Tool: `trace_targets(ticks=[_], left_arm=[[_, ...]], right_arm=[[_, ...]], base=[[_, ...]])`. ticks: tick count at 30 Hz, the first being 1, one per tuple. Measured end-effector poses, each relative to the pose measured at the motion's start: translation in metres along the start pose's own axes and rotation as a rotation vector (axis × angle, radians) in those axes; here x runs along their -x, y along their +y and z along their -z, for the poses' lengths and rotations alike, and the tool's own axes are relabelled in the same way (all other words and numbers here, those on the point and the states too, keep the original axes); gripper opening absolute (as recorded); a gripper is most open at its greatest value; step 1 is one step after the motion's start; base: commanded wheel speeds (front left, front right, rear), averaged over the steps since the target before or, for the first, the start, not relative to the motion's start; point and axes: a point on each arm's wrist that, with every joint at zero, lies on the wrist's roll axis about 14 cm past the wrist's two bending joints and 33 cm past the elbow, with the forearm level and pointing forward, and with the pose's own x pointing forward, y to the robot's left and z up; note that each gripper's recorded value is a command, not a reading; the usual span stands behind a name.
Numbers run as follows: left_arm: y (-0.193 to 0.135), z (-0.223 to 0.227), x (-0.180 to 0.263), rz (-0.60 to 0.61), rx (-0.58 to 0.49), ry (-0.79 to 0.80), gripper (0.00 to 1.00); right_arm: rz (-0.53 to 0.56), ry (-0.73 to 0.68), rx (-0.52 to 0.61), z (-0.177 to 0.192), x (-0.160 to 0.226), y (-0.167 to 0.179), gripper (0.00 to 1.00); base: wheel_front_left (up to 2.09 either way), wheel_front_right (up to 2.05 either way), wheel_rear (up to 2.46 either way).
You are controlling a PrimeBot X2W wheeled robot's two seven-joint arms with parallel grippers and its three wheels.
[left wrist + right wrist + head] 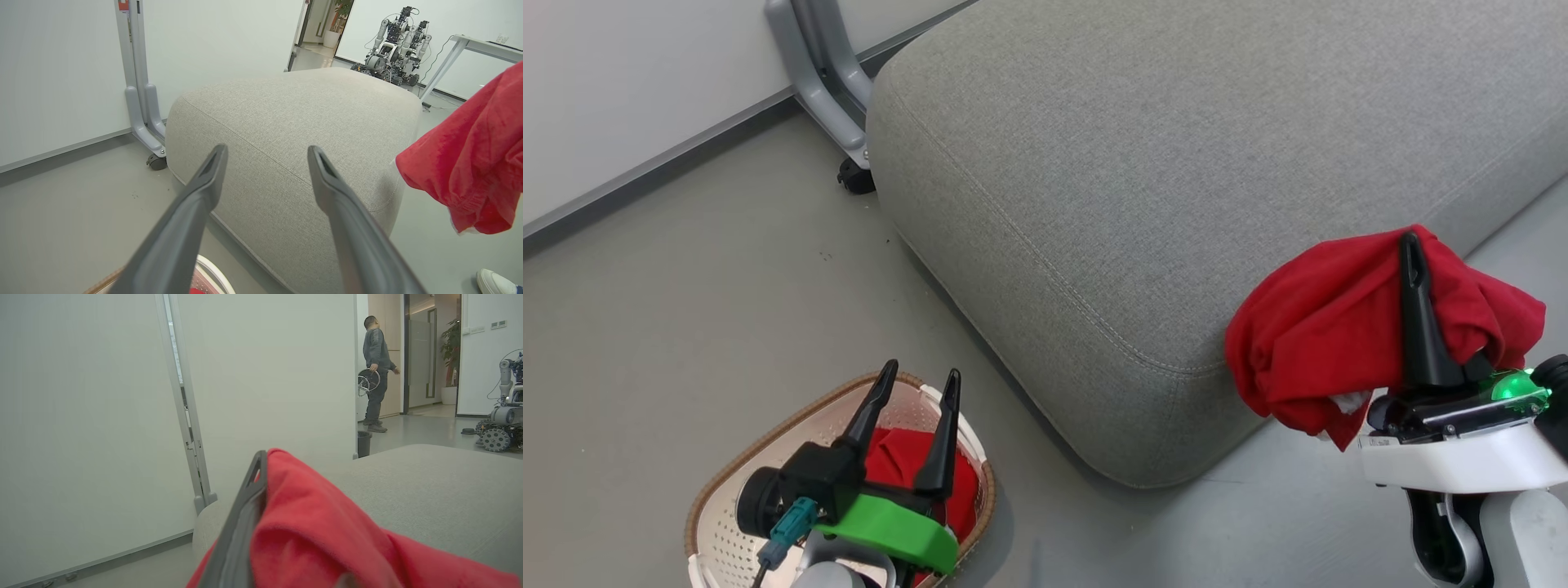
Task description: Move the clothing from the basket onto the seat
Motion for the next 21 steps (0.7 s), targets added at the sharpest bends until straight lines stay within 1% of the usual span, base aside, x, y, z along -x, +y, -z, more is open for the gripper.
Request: trace_targets(ticks=[5, 9, 12, 16, 19, 21], left_arm=[[0.000, 0.001, -0.001, 0.002, 0.005, 0.003, 1.00], [0.003, -0.001, -0.001, -0.005, 0.007, -0.005, 1.00], [0.006, 0.004, 0.002, -0.012, 0.005, 0.006, 1.00], [0.015, 0.009, 0.003, -0.014, -0.004, 0.017, 1.00], [0.015, 0.009, -0.002, 0.011, -0.012, 0.010, 1.00], [0.013, 0.002, -0.009, 0.037, -0.023, -0.018, 1.00]], right_arm=[[0.009, 0.002, 0.006, 0.000, 0.000, -0.003, 0.00], [-0.016, 0.003, 0.026, 0.000, -0.006, -0.002, 0.00], [-0.045, -0.025, 0.055, -0.008, -0.018, -0.001, 0.00], [-0.103, -0.060, 0.102, -0.017, -0.044, 0.006, 0.00], [-0.117, -0.088, 0.171, -0.025, -0.065, 0.001, 0.00], [-0.119, -0.108, 0.196, -0.030, -0.080, -0.002, 0.00]], base=[[0.00, 0.00, 0.00], [0.00, 0.00, 0.00], [0.00, 0.00, 0.00], [0.00, 0.00, 0.00], [0.00, 0.00, 0.00], [0.00, 0.00, 0.00]])
